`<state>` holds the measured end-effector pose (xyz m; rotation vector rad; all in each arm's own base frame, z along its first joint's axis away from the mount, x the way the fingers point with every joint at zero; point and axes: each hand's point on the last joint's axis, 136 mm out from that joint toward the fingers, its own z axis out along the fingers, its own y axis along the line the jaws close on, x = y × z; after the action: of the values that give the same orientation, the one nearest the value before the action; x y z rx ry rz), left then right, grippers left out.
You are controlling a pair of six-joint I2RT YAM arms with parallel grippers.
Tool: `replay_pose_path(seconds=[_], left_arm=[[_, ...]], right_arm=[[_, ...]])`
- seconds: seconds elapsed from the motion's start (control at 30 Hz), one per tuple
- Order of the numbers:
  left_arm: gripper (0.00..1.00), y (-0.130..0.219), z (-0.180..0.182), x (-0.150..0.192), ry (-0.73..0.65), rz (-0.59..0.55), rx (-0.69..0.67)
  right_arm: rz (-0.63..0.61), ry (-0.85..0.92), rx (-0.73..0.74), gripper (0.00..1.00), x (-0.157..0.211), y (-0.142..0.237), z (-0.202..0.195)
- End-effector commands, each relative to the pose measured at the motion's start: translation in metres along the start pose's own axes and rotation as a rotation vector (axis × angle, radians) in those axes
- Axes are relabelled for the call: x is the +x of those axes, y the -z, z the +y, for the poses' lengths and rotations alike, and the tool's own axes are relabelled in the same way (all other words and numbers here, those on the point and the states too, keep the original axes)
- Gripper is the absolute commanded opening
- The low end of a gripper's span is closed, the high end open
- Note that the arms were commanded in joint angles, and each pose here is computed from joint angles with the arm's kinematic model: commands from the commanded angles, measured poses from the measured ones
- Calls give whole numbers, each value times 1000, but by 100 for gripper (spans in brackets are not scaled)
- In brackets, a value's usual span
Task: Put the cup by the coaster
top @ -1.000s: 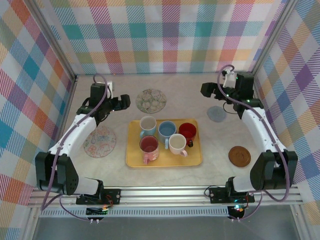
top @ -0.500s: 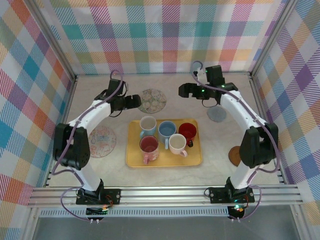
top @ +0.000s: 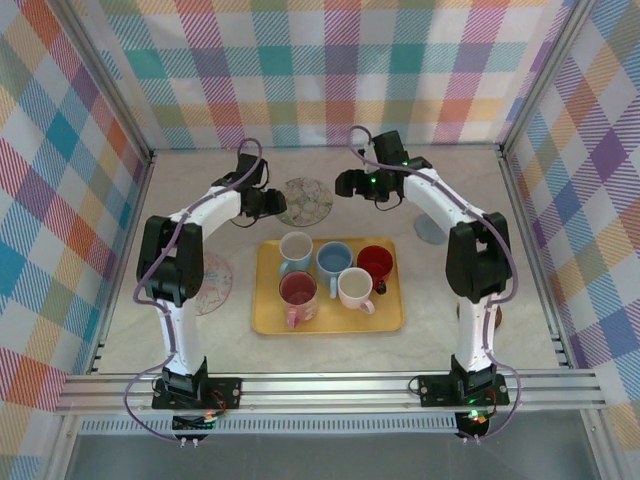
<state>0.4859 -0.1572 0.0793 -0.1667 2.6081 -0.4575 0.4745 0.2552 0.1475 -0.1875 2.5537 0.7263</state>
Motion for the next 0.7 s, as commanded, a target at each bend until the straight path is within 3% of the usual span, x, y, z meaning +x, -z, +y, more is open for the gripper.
replay_pose_path(seconds=[0.0, 0.67], left_arm=[[33, -11, -3, 0, -7, 28, -1], [32, -61, 20, 13, -48, 136, -88]], right_arm=[[31, -23, 26, 78, 4, -17, 2], [129, -48, 190, 65, 16, -106, -11]])
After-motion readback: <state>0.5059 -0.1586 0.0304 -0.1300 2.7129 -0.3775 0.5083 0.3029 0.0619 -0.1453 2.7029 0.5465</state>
